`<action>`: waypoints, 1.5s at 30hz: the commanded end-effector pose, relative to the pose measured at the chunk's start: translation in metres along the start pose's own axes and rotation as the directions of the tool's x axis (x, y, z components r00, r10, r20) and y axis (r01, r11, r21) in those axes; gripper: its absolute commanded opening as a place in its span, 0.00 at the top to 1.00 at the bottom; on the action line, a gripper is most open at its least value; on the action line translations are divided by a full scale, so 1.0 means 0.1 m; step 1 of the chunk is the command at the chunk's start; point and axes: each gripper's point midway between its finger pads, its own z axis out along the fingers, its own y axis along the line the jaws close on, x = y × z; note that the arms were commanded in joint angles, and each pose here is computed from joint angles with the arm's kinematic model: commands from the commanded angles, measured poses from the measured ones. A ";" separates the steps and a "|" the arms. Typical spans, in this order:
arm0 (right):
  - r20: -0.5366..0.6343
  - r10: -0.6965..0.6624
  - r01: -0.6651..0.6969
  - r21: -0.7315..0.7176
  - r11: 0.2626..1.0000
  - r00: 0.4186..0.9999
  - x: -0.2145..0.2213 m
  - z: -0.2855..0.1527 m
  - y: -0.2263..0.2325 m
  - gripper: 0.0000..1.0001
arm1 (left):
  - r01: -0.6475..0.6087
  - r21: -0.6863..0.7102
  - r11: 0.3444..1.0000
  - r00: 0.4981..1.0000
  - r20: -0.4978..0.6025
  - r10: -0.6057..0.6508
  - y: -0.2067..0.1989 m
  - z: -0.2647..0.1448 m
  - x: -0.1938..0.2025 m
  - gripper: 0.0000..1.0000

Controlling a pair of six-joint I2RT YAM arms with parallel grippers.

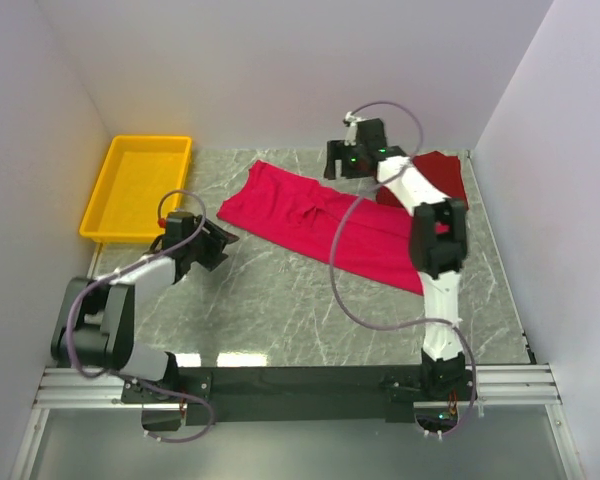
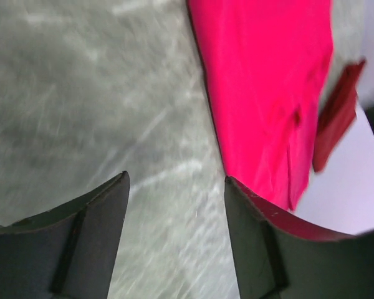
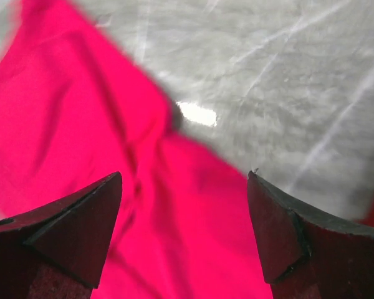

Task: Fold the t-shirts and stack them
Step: Fold the tshirt

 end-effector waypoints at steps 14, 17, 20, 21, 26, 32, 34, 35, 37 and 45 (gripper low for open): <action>0.181 -0.252 0.286 -0.196 0.938 0.951 0.10 -1.68 0.23 0.13 | 0.116 -0.121 0.986 0.971 0.225 -0.086 -0.16 0.86 -0.55 0.41; 0.174 -0.246 0.278 -0.194 0.941 0.954 0.17 -1.77 0.20 0.13 | 0.112 -0.159 0.981 0.971 0.226 -0.074 -0.12 0.95 -0.59 0.47; 0.169 -0.237 0.268 -0.191 0.944 0.957 0.20 -1.83 0.15 0.13 | 0.087 -0.194 0.977 0.975 0.218 -0.043 -0.10 1.01 -0.61 0.64; 0.171 -0.231 0.262 -0.185 0.947 0.958 0.19 -1.86 0.11 0.13 | 0.073 -0.208 0.975 0.976 0.218 -0.027 -0.08 1.01 -0.62 0.68; 0.181 -0.216 0.248 -0.181 0.952 0.959 0.14 -1.95 0.05 0.13 | -0.007 -0.268 0.963 0.973 0.221 0.068 -0.09 1.03 -0.73 0.87; 0.185 -0.204 0.238 -0.184 0.954 0.961 0.13 -2.01 0.01 0.13 | -0.153 -0.329 0.932 0.946 0.224 0.235 -0.24 1.09 -0.98 0.99; 0.180 -0.200 0.233 -0.183 0.955 0.963 0.15 -2.01 -0.01 0.13 | -0.210 -0.337 0.918 0.927 0.231 0.297 -0.35 1.12 -1.11 0.99; 0.178 -0.197 0.229 -0.183 0.956 0.964 0.16 -2.01 -0.02 0.13 | -0.228 -0.342 0.912 0.921 0.227 0.316 -0.37 1.13 -1.14 0.99; 0.176 -0.193 0.225 -0.183 0.957 0.965 0.18 -2.01 -0.03 0.13 | -0.274 -0.355 0.894 0.903 0.223 0.366 -0.44 1.17 -1.27 0.99; 0.168 -0.199 0.228 -0.175 0.958 0.966 0.23 -2.01 -0.07 0.13 | -0.342 -0.414 0.844 0.879 0.176 0.443 -0.39 1.47 -1.74 0.99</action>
